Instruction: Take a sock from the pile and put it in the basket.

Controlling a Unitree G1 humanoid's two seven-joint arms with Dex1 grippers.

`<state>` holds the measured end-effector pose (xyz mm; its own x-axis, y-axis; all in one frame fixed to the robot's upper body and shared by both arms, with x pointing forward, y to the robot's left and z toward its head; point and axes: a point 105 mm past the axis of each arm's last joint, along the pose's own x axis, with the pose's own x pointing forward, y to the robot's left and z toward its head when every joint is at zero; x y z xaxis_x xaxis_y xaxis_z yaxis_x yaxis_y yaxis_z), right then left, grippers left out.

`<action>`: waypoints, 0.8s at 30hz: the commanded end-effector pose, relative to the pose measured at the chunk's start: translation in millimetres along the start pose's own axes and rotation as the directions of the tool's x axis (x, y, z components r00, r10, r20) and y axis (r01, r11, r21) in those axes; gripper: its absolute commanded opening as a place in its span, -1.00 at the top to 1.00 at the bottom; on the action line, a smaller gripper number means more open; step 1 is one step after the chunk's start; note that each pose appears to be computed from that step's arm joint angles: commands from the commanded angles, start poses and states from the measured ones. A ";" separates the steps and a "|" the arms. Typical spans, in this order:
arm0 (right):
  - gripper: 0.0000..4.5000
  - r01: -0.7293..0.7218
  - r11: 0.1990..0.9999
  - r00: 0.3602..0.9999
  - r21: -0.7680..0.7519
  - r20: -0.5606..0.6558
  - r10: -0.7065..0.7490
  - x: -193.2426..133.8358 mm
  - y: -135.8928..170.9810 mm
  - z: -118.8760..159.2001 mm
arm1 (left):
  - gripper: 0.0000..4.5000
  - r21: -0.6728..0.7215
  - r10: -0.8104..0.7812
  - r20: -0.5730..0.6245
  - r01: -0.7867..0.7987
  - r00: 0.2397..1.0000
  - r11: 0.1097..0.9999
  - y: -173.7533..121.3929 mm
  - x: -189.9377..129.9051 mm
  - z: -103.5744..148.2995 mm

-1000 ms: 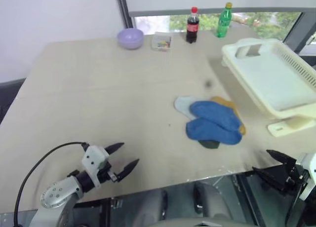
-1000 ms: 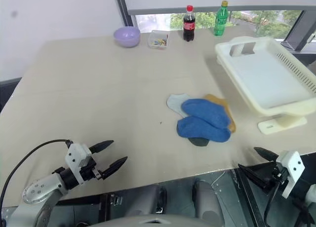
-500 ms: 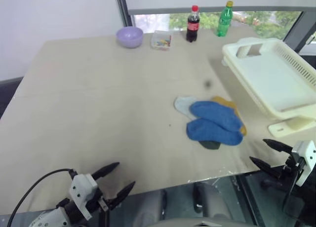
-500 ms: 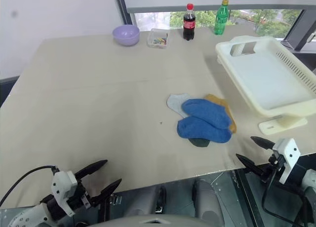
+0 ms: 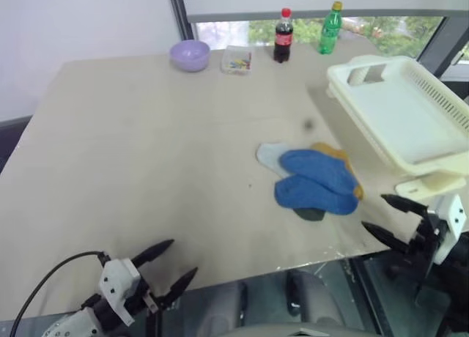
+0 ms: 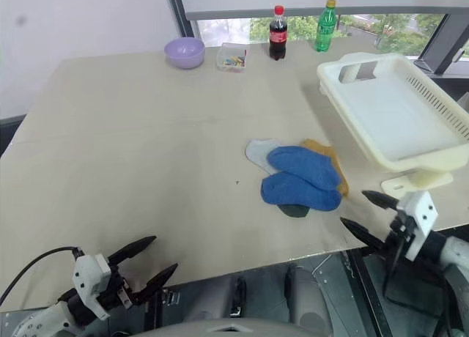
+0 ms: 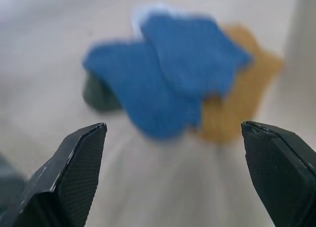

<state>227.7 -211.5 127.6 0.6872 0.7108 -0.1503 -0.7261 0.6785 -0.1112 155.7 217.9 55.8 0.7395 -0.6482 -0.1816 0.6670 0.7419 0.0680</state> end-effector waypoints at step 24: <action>-0.98 -0.146 0.959 0.967 -0.243 -0.241 0.085 165.4 -6.4 28.2 | -1.00 0.061 -0.342 0.025 0.340 0.939 0.938 17.2 31.5 94.9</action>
<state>344.8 -94.7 123.3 0.5960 0.6921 -0.4071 -0.8030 0.5126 -0.3042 201.3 196.1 137.9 0.4861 -0.8557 -0.1775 0.8727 0.4859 0.0480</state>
